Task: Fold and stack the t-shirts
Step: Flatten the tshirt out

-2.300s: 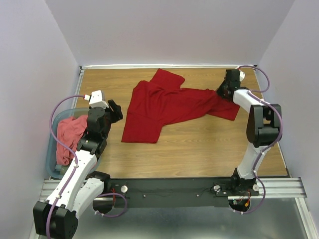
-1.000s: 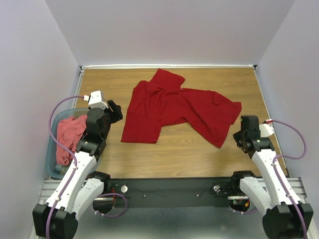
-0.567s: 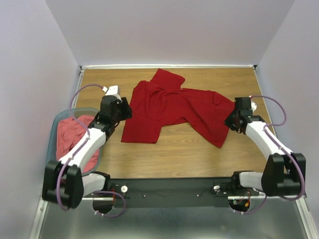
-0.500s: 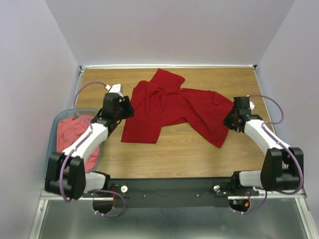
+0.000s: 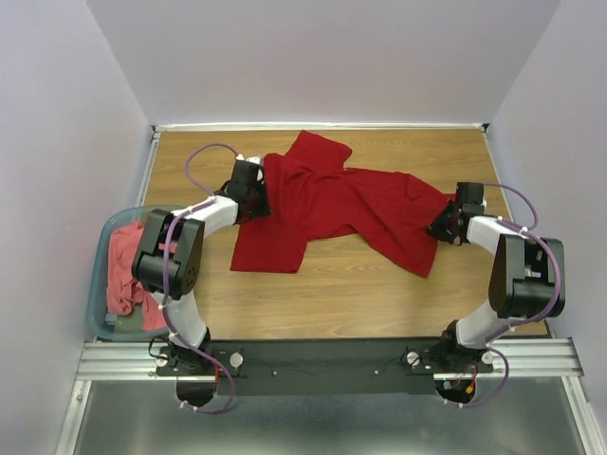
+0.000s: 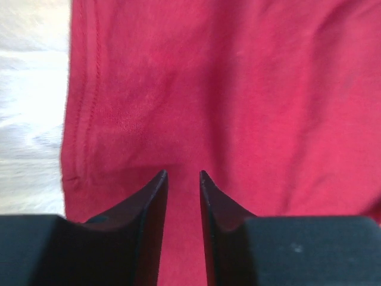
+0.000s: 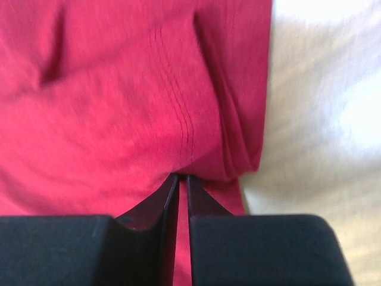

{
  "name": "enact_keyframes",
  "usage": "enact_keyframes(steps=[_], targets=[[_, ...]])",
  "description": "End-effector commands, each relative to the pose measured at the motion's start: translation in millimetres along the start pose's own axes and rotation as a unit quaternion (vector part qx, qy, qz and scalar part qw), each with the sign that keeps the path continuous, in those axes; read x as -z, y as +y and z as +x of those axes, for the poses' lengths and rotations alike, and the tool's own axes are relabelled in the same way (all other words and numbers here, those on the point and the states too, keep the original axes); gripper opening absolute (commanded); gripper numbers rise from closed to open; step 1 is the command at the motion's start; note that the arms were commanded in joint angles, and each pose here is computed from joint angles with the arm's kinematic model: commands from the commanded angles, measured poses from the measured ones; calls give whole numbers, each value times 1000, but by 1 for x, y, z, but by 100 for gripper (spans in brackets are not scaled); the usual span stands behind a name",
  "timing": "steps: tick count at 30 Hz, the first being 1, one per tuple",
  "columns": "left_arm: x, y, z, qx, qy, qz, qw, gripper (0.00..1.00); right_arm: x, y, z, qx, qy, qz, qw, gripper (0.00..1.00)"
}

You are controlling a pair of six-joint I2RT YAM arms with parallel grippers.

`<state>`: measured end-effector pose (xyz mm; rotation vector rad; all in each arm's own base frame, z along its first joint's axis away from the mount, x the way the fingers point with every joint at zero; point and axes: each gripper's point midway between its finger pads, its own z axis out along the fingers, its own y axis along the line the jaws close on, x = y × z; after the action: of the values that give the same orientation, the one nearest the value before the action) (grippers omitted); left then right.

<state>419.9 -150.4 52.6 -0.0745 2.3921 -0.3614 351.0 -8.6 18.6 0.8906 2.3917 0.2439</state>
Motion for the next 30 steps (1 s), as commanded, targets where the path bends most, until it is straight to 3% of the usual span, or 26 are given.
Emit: enact_keyframes(steps=[1, 8, 15, 17, 18, 19, 23, 27, 30], targets=[[-16, 11, 16, 10, 32, -19, 999, 30, -22, -23, -7, -37, 7, 26, 999, 16], [-22, 28, 17, 20, 32, -40, 999, 25, -61, -60, -25, -99, 24, 73, 992, 10], [-22, 36, 11, 36, 30, -40, 998, 25, -90, -37, -69, -88, 24, 31, 995, 10], [-18, 35, 5, 36, 22, -41, 998, 30, -85, -26, -72, -75, 29, 6, 997, 11], [-11, 33, -2, 39, 10, -39, 998, 35, -80, -22, -74, -68, 28, -3, 997, 13], [-6, 31, -7, 40, 1, -38, 998, 48, -67, -15, -80, -53, 17, -16, 998, 18], [27, 25, -27, 39, -44, -40, 997, 66, -27, -2, -85, -12, -5, -24, 1000, 36], [67, 30, -23, 34, -66, -81, 994, 71, 15, 12, -63, 46, -20, -14, 999, 55], [86, 30, 2, 22, -49, -97, 994, 73, 29, 15, -40, 79, -9, -3, 997, 61]])
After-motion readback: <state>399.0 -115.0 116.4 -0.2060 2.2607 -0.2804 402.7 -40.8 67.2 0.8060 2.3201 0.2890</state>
